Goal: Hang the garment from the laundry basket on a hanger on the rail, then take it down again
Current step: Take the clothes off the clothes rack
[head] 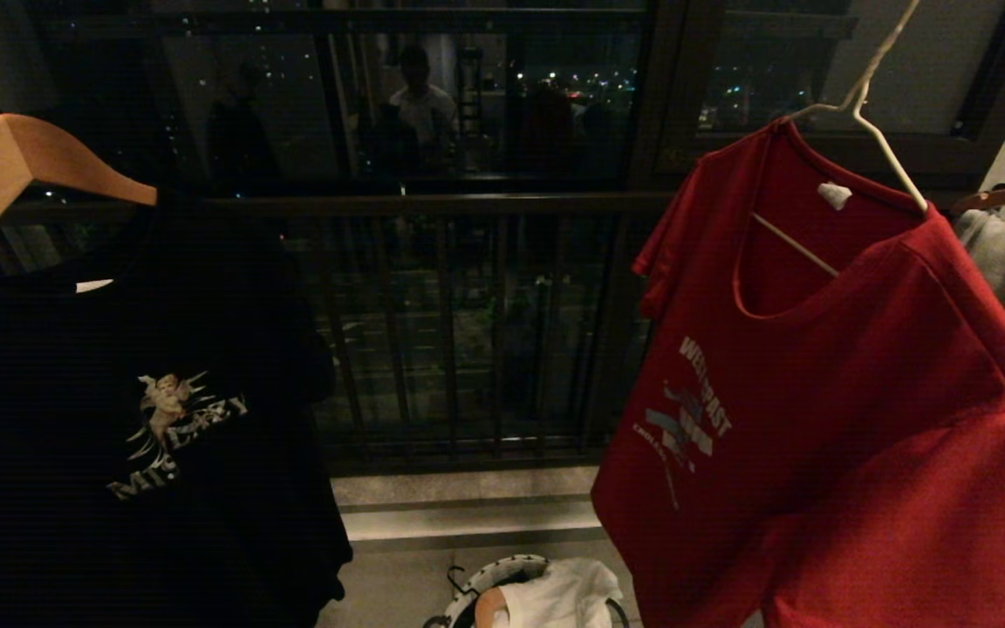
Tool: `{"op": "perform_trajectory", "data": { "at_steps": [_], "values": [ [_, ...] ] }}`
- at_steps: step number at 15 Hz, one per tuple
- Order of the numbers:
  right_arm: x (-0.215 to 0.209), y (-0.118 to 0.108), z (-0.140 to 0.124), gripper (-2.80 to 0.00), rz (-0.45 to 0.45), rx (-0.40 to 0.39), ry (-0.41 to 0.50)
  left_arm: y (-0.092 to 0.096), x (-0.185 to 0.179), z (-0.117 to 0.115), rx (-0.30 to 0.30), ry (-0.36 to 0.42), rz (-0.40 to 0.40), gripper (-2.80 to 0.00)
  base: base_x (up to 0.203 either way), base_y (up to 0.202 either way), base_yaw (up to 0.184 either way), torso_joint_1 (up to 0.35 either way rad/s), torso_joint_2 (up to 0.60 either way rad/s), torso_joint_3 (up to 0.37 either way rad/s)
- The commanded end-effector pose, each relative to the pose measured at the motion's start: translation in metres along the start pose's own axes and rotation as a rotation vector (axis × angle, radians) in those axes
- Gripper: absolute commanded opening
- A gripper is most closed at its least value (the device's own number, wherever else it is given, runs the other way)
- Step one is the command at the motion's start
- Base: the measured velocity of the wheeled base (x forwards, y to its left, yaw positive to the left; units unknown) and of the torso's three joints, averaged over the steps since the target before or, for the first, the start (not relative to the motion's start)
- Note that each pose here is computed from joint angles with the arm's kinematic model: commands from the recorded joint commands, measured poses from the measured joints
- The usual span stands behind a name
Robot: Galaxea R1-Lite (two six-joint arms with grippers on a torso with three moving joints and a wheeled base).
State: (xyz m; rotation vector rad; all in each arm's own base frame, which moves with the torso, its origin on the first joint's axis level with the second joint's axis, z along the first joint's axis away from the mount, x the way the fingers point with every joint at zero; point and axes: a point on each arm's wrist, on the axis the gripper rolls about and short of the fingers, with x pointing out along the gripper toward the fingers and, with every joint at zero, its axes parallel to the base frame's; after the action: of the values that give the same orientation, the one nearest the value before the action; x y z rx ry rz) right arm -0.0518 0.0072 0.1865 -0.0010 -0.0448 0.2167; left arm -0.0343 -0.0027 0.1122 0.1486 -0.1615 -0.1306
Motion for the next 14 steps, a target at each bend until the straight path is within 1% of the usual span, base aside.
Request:
{"op": "perform_trajectory", "data": {
  "at_steps": [1, 2, 3, 4, 6, 7, 8, 9, 10, 11, 12, 13, 14],
  "values": [
    [0.000, -0.002, -0.035, -2.80, -0.044, -0.065, 0.006, -0.001, 0.002, -0.009, 0.003, 0.027, -0.003, -2.80, 0.000, 0.000, 0.000, 0.000, 0.00, 0.000],
    [0.000, -0.002, -0.052, -2.80, -0.054, -0.122, 0.013, -0.002, 0.003, -0.014, 0.008, 0.045, -0.005, -2.80, 0.000, 0.000, 0.000, 0.000, 0.00, 0.000],
    [0.000, -0.003, -0.064, -2.80, -0.066, -0.153, 0.014, -0.002, 0.004, -0.021, 0.016, 0.067, -0.007, -2.80, 0.000, 0.000, 0.000, 0.000, 0.00, 0.000],
    [0.002, -0.004, -0.070, -2.80, -0.087, -0.160, 0.026, -0.003, 0.005, -0.026, 0.024, 0.086, -0.008, -2.80, 0.000, 0.000, 0.000, 0.000, 0.00, 0.000],
    [0.007, -0.007, -0.079, -2.80, -0.143, -0.161, 0.037, -0.003, 0.005, -0.029, 0.016, 0.099, 0.016, -2.80, 0.000, 0.000, 0.000, 0.000, 0.00, 0.000],
    [0.011, -0.008, -0.083, -2.80, -0.167, -0.163, 0.019, -0.002, 0.006, -0.032, 0.020, 0.113, 0.035, -2.80, 0.000, 0.000, 0.000, 0.000, 0.00, 0.000],
    [0.015, -0.009, -0.091, -2.80, -0.181, -0.164, 0.015, -0.003, 0.006, -0.038, 0.023, 0.152, 0.041, -2.80, 0.000, 0.000, 0.000, 0.000, 0.00, 0.000],
    [0.019, -0.011, -0.100, -2.80, -0.193, -0.165, 0.012, -0.003, 0.005, -0.040, 0.010, 0.176, 0.044, -2.80, 0.000, 0.000, 0.000, 0.000, 0.00, 0.000],
    [0.022, -0.012, -0.105, -2.80, -0.208, -0.161, -0.003, -0.003, 0.005, -0.040, 0.006, 0.172, 0.045, -2.80, 0.000, 0.000, 0.000, 0.000, 0.00, 0.000],
    [0.022, -0.012, -0.106, -2.80, -0.213, -0.134, -0.007, -0.003, 0.005, -0.039, 0.004, 0.169, 0.046, -2.80, 0.000, 0.000, 0.000, 0.000, 0.00, 0.000],
    [0.022, -0.012, -0.108, -2.80, -0.210, -0.115, 0.013, -0.003, 0.005, -0.039, 0.000, 0.169, 0.047, -2.80, 0.000, 0.000, 0.000, 0.000, 0.00, 0.000],
    [0.022, -0.012, -0.113, -2.80, -0.205, -0.102, 0.062, -0.003, 0.005, -0.039, -0.009, 0.169, 0.049, -2.80, 0.000, 0.000, 0.000, 0.000, 0.00, 0.000],
    [0.021, -0.011, -0.113, -2.80, -0.203, -0.084, 0.079, -0.003, 0.005, -0.039, -0.038, 0.169, 0.053, -2.80, 0.000, 0.000, 0.000, 0.000, 0.00, 0.000]
  ]
}}
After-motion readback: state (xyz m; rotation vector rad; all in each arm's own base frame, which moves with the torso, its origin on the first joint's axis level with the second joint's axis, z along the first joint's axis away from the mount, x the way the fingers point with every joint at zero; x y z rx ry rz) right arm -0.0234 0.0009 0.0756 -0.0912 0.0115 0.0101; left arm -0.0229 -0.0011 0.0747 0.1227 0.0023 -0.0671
